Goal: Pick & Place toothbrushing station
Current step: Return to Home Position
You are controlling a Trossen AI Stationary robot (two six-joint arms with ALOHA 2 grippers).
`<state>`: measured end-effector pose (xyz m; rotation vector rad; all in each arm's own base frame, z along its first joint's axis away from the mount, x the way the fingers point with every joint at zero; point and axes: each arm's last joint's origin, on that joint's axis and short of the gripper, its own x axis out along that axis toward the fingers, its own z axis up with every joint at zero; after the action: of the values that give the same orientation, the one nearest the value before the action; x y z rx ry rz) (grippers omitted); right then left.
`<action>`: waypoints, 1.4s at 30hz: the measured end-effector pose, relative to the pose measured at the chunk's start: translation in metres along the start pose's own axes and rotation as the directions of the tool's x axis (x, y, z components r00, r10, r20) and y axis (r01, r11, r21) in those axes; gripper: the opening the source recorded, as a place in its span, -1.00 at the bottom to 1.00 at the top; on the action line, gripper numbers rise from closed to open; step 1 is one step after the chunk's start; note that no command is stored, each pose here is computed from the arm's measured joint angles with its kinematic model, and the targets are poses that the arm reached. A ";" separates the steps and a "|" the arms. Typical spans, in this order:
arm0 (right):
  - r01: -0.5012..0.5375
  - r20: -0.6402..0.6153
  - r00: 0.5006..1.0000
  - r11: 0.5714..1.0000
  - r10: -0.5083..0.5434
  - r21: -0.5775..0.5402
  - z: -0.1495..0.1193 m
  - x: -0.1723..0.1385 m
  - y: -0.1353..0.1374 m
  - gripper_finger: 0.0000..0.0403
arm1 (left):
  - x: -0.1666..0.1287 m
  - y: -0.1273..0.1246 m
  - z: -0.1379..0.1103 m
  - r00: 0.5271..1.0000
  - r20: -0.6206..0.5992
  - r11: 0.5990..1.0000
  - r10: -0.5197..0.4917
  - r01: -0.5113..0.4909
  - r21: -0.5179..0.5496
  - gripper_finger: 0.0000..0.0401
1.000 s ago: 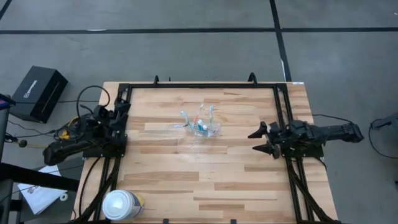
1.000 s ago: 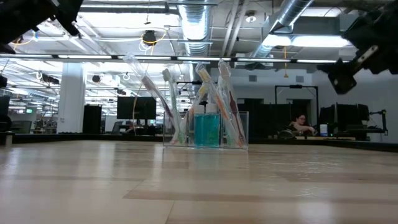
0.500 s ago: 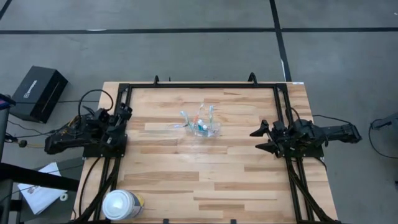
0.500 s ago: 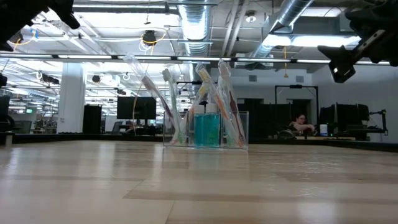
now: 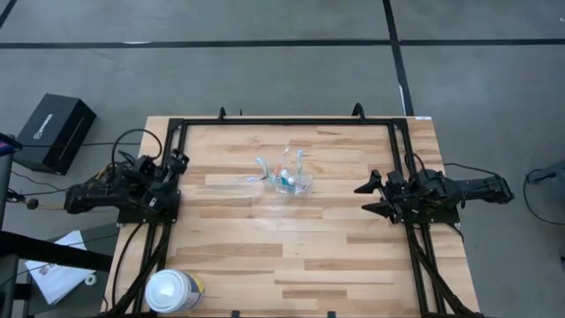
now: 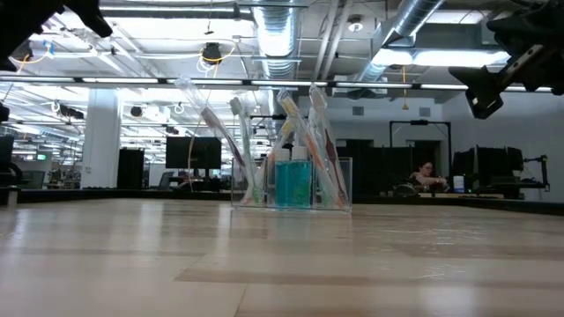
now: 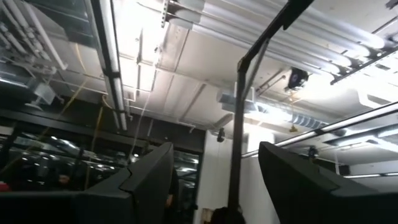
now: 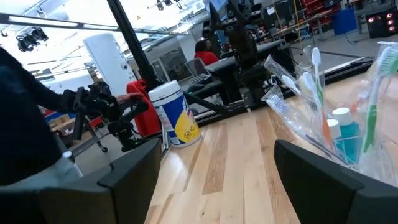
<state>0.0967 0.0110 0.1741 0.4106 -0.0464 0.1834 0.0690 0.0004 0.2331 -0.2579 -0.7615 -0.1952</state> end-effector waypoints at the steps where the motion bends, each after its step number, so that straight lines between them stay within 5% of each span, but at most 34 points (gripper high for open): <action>1: 0.000 0.000 1.000 1.000 0.000 0.000 0.000 0.000 0.000 0.50 | 0.000 -0.001 0.000 1.000 -0.002 1.000 -0.007 0.007 -0.007 0.16; 17: 0.001 0.000 1.000 1.000 -0.001 0.000 0.000 0.000 0.000 0.50 | 0.003 -0.002 -0.007 0.998 -0.056 0.999 -0.028 0.025 -0.048 0.16; 42: 0.001 0.001 1.000 1.000 -0.001 0.000 0.000 0.000 0.000 0.50 | 0.013 0.012 -0.049 0.932 -0.357 0.994 0.061 -0.089 -0.064 0.16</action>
<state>0.0967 0.0109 0.1745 0.4107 -0.0474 0.1825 0.1129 -0.0040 0.2063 -0.3162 -0.3846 -0.1928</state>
